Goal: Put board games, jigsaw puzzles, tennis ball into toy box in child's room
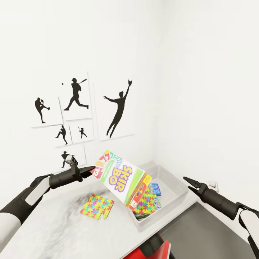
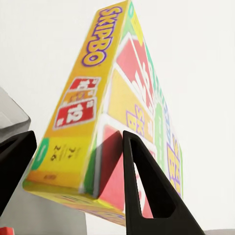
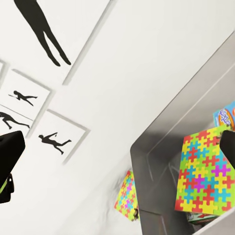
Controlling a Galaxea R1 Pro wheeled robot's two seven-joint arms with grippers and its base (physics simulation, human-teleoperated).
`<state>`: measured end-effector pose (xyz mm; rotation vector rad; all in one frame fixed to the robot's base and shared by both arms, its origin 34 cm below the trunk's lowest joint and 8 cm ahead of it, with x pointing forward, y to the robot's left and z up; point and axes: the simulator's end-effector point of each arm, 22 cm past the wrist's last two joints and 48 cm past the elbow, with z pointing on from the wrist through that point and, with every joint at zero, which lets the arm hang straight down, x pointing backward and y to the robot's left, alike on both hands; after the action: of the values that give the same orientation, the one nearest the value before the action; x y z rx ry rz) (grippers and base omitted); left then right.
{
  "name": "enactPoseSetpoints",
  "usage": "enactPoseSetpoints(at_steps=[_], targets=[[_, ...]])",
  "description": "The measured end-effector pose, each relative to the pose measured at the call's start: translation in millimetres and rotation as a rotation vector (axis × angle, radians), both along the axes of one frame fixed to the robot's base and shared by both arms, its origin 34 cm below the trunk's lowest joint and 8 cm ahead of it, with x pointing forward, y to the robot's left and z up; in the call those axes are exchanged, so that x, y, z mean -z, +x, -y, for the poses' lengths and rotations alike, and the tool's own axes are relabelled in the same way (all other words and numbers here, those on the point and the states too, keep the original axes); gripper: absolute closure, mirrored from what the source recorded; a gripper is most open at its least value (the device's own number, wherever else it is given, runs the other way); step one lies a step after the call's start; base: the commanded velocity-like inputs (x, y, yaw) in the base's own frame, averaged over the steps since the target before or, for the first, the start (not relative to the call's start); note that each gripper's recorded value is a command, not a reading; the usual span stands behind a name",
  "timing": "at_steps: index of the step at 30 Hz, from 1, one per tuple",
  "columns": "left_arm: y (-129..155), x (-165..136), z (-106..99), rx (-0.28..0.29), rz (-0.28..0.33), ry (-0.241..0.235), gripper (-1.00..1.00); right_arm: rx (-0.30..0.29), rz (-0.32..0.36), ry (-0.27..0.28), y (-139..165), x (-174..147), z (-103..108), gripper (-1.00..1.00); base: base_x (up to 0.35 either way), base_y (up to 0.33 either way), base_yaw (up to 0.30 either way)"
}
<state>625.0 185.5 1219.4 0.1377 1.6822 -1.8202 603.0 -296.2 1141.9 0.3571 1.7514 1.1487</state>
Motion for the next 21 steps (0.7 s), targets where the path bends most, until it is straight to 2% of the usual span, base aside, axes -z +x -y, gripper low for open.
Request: enactPoseSetpoints(at_steps=[21], targets=[[2.7, 5.6, -3.1, -0.011, -0.017, -0.003, 1.00, 0.004, 0.005, 0.000, 0.0, -2.0, 2.1, -1.00, 0.004, 0.000, 0.000]])
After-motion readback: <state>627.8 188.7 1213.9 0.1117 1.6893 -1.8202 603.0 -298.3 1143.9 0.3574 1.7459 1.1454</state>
